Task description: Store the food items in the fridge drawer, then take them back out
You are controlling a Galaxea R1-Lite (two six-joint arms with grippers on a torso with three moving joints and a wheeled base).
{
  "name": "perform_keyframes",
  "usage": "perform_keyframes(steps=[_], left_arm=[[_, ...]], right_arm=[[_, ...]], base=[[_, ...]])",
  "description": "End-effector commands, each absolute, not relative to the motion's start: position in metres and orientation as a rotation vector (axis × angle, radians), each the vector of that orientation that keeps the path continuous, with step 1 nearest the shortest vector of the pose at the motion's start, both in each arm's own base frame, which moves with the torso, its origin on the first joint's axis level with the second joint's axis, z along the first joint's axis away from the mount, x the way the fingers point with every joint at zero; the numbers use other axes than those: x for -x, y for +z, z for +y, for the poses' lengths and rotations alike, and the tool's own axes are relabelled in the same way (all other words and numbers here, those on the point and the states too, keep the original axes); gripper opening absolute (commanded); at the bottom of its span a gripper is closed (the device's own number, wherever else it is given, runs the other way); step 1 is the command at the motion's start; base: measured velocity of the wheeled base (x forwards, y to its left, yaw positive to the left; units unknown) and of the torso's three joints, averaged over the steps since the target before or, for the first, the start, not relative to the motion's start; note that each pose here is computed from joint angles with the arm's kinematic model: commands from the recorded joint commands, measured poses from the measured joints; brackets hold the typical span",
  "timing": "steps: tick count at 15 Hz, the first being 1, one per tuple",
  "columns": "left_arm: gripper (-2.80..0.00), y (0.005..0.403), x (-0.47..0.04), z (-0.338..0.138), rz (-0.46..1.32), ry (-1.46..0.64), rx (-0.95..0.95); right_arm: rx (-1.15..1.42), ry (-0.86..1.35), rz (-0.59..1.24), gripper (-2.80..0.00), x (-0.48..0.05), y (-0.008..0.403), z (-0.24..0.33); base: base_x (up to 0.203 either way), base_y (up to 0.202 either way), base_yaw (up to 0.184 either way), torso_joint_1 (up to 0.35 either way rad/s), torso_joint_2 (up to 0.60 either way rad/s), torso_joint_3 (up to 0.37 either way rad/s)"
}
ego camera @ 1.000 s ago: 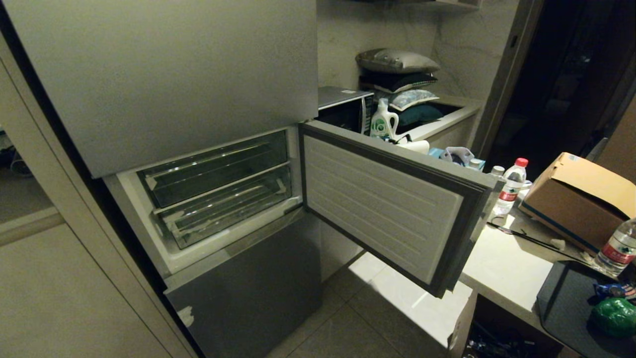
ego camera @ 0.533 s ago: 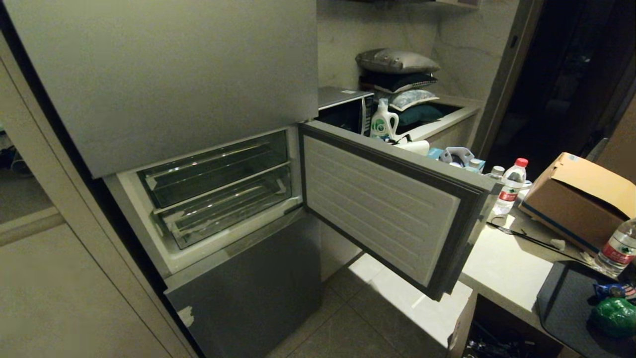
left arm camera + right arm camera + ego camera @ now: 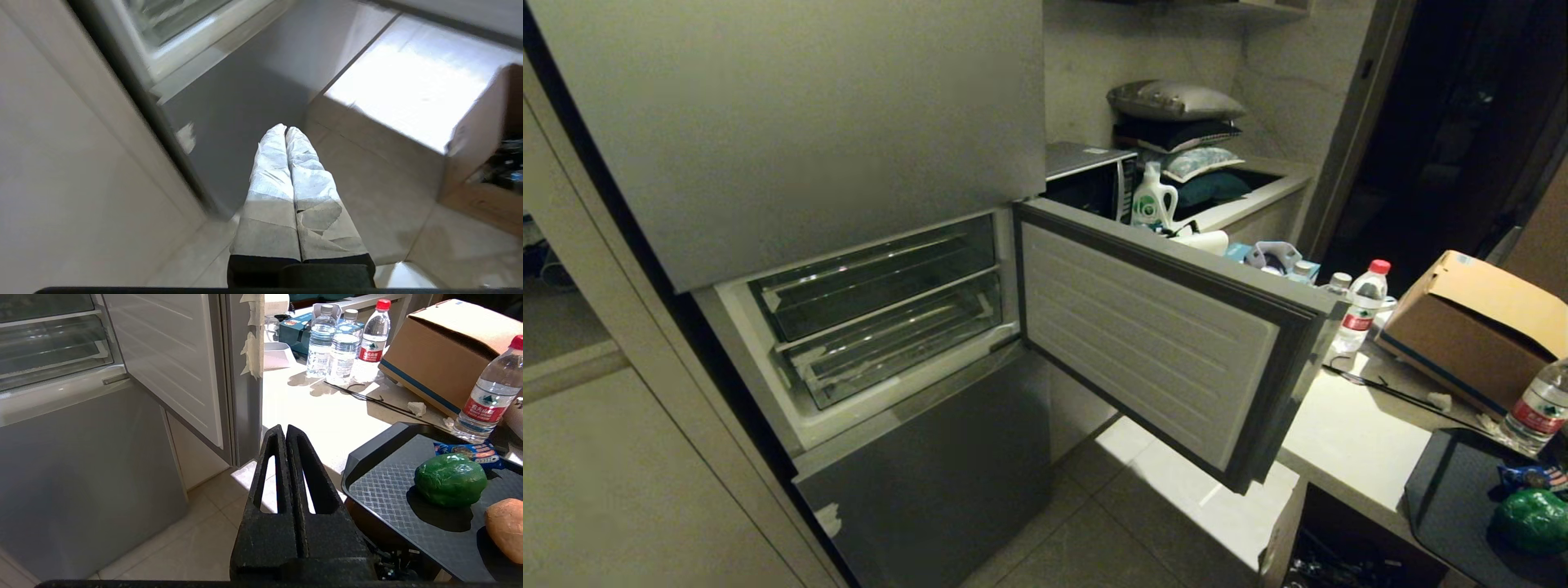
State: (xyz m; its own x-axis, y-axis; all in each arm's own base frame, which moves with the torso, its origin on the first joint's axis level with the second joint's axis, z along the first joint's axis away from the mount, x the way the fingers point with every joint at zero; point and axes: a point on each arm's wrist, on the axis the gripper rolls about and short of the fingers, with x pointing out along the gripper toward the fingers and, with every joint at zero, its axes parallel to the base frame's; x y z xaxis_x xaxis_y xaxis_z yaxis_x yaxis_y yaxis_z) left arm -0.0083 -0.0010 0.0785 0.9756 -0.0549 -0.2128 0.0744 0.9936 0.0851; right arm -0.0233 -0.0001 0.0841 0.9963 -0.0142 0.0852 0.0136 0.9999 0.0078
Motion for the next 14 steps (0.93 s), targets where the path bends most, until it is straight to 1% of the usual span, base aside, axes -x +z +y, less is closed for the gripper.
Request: perform_keyframes(steps=[1, 3, 4, 5, 8, 9, 14], left_arm=[[-2.8, 0.0766, 0.018, -0.0008, 0.101, -0.068, -0.099], [-2.8, 0.0751, 0.0239, -0.0006, 0.005, -0.049, -0.089], [-2.8, 0.0756, 0.0233, -0.0001, -0.001, -0.021, -0.018], [-2.8, 0.0759, 0.0227, 0.0002, -0.002, -0.007, 0.015], [-2.8, 0.076, 0.0226, 0.0003, -0.002, -0.003, 0.011], [-2.8, 0.076, 0.0227, 0.0003, -0.003, -0.003, 0.011], [-2.8, 0.076, 0.0226, 0.0003, -0.002, -0.003, 0.011]], right_arm=[[-0.01, -0.014, -0.055, -2.8, 0.0208, 0.0756, -0.0001], [-0.011, -0.015, -0.055, -2.8, 0.0208, 0.0756, -0.0001], [-0.012, -0.015, -0.055, -2.8, 0.0208, 0.0756, -0.0001], [-0.011, -0.015, -0.055, -2.8, 0.0208, 0.0756, -0.0001], [-0.014, -0.016, -0.055, -2.8, 0.0208, 0.0756, -0.0002], [-0.014, -0.016, -0.056, -2.8, 0.0208, 0.0757, -0.0002], [-0.014, -0.016, -0.057, -2.8, 0.0208, 0.0757, -0.0002]], base=[[0.0, 0.0, 0.0, 0.0, 0.0, 0.0], [0.0, 0.0, 0.0, 0.0, 0.0, 0.0], [0.0, 0.0, 0.0, 0.0, 0.0, 0.0], [0.0, 0.0, 0.0, 0.0, 0.0, 0.0], [-0.003, 0.002, 0.018, 0.003, 0.0, 0.002], [-0.007, 0.003, 0.109, 0.004, 0.0, 0.004], [0.001, -0.009, 0.175, 0.001, 0.0, 0.004]])
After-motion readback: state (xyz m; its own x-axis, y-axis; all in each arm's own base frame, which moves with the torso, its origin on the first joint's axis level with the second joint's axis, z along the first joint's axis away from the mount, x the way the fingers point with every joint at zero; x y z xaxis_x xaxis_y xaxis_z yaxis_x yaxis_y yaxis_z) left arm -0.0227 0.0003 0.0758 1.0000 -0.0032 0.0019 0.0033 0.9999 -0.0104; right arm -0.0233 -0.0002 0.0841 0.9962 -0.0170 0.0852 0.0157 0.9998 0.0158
